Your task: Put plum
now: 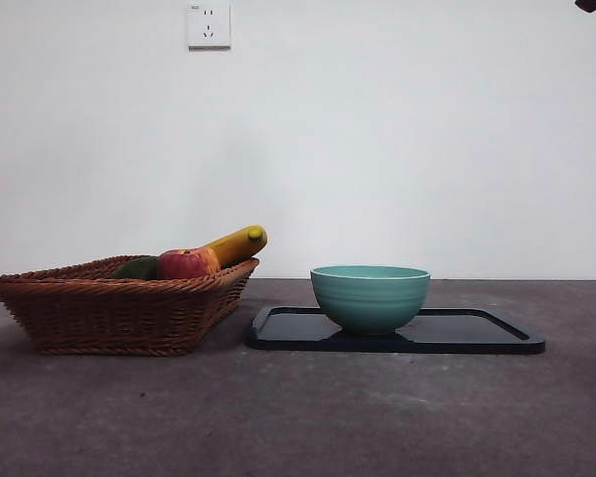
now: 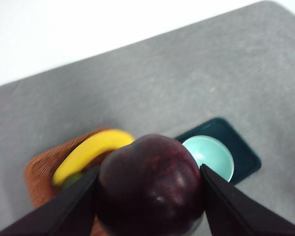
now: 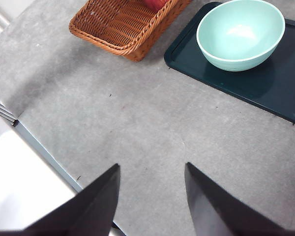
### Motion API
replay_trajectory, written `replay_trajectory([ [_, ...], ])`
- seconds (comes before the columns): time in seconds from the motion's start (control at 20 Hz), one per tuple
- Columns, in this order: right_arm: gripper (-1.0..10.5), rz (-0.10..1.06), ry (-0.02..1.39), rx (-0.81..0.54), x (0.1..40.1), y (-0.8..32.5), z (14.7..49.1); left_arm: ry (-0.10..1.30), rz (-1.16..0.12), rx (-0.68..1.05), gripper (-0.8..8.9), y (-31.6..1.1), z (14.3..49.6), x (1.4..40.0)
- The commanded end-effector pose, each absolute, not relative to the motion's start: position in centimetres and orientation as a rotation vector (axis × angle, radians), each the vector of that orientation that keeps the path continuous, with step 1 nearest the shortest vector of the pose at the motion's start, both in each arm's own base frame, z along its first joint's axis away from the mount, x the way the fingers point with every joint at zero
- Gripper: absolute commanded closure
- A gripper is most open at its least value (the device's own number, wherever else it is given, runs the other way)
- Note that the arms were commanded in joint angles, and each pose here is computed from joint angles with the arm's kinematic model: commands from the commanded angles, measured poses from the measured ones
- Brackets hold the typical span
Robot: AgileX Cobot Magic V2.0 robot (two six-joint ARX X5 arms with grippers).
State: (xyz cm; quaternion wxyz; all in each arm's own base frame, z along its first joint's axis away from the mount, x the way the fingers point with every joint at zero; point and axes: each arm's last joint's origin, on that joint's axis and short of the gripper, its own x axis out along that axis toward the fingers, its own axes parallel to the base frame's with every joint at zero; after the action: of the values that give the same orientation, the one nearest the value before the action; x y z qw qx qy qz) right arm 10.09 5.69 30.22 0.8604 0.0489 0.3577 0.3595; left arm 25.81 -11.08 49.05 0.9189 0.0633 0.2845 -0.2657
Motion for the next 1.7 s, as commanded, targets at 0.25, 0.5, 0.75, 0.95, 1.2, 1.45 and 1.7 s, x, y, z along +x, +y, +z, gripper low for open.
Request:
replay_trajectory([
  [0.25, 7.4, 0.77, 0.732, 0.087, 10.2, 5.8, 30.5, 0.564, -0.511, 0.127, 6.32, -8.3, 46.4, 21.4],
  [0.5, 7.4, 0.77, 0.731, 0.088, 10.2, 5.8, 30.5, 0.542, -0.491, 0.11, 6.32, -7.5, 39.9, 20.4],
  [0.75, 7.4, 0.77, 0.733, 0.089, 10.2, 5.8, 30.5, 0.589, -0.486, 0.112, 6.32, -8.0, 33.1, 22.1],
  [0.95, 7.4, 0.771, 0.733, 0.089, 10.2, 5.8, 30.5, 0.59, -0.474, 0.116, 6.32, -8.0, 28.3, 23.2],
  [1.2, 7.4, 0.771, 0.733, 0.089, 10.2, 5.8, 30.5, 0.649, -0.432, 0.11, 6.32, -7.7, 24.2, 26.1],
  [1.45, 7.4, 0.769, 0.734, 0.092, 10.2, 5.8, 30.5, 0.675, -0.416, 0.105, 6.32, -7.9, 21.2, 28.8],
  [1.7, 7.4, 0.769, 0.734, 0.092, 10.2, 5.8, 30.5, 0.69, -0.417, 0.109, 6.31, -8.2, 19.1, 30.1],
])
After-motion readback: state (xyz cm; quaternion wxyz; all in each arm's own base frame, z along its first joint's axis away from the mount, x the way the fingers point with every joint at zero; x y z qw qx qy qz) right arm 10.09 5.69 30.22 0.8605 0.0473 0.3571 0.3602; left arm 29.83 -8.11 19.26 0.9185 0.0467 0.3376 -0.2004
